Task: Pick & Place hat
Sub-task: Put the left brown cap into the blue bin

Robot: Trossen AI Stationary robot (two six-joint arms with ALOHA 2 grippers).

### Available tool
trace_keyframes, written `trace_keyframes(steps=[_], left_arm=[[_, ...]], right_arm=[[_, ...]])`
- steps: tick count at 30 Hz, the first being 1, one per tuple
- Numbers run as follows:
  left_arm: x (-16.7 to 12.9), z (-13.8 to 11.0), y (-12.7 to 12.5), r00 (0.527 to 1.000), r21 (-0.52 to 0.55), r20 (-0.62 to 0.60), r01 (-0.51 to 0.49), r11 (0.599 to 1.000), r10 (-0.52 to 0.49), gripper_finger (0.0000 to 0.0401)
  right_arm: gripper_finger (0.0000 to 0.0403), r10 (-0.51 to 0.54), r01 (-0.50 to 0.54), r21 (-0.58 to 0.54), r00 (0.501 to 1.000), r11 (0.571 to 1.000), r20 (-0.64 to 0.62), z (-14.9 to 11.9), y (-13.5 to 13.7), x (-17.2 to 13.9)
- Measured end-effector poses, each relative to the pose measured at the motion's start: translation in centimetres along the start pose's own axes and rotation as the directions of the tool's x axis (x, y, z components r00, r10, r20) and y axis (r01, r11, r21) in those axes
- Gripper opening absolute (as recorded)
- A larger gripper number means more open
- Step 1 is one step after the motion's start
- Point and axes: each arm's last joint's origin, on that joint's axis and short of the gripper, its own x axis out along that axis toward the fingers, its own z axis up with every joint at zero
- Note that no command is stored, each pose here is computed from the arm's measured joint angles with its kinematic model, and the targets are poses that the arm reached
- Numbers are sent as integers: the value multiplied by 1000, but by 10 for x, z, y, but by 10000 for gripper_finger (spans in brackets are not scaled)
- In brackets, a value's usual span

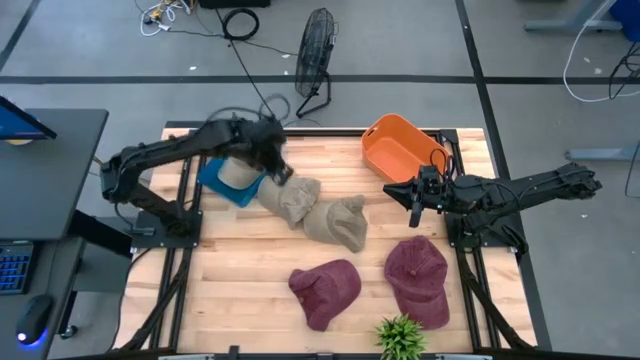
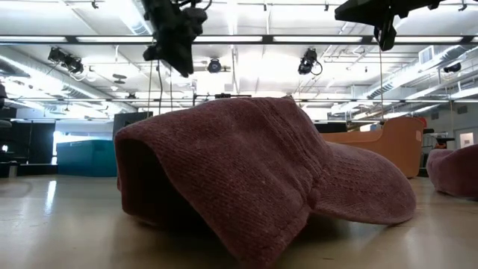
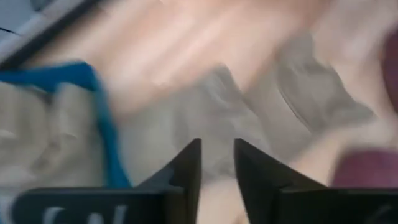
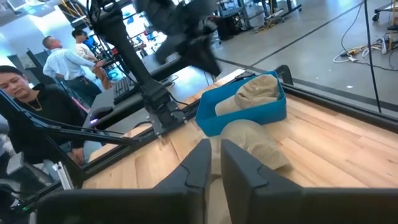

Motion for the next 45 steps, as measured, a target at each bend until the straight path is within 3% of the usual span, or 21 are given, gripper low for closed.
trace_keyframes(steps=[3,7,12,16,23,27,30,39,45], left_arm=[[10,-18,-28,998,76,-54,48,996,-44,152],[25,-39,-59,995,175,-97,45,983,-28,208],[47,-53,-79,993,92,-120,3,996,8,264],[73,-57,-86,987,90,-132,-85,992,96,282],[118,-65,-88,959,130,-186,-194,972,216,276],[133,-67,-87,945,150,-179,-249,957,274,264],[138,-67,-86,940,152,-186,-261,953,287,233],[142,-57,-75,937,111,-180,-283,953,299,27],[109,-39,-79,948,29,-154,-276,961,278,17]], right_arm=[[61,-3,3,-3,1000,1000,-6,-1,0,0],[71,-20,19,-22,999,1000,-41,-4,-2,0],[75,-4,4,-1,998,1000,-63,-6,-2,0],[75,-1,1,2,998,1000,-63,-6,-2,0],[75,16,-14,28,997,999,-74,-6,-2,0],[75,23,-21,29,997,999,-77,-6,-1,0],[75,22,-20,28,997,999,-77,-6,-1,0],[75,23,-21,32,997,999,-76,-6,-1,0],[75,23,-21,32,997,999,-76,-6,-1,0]])
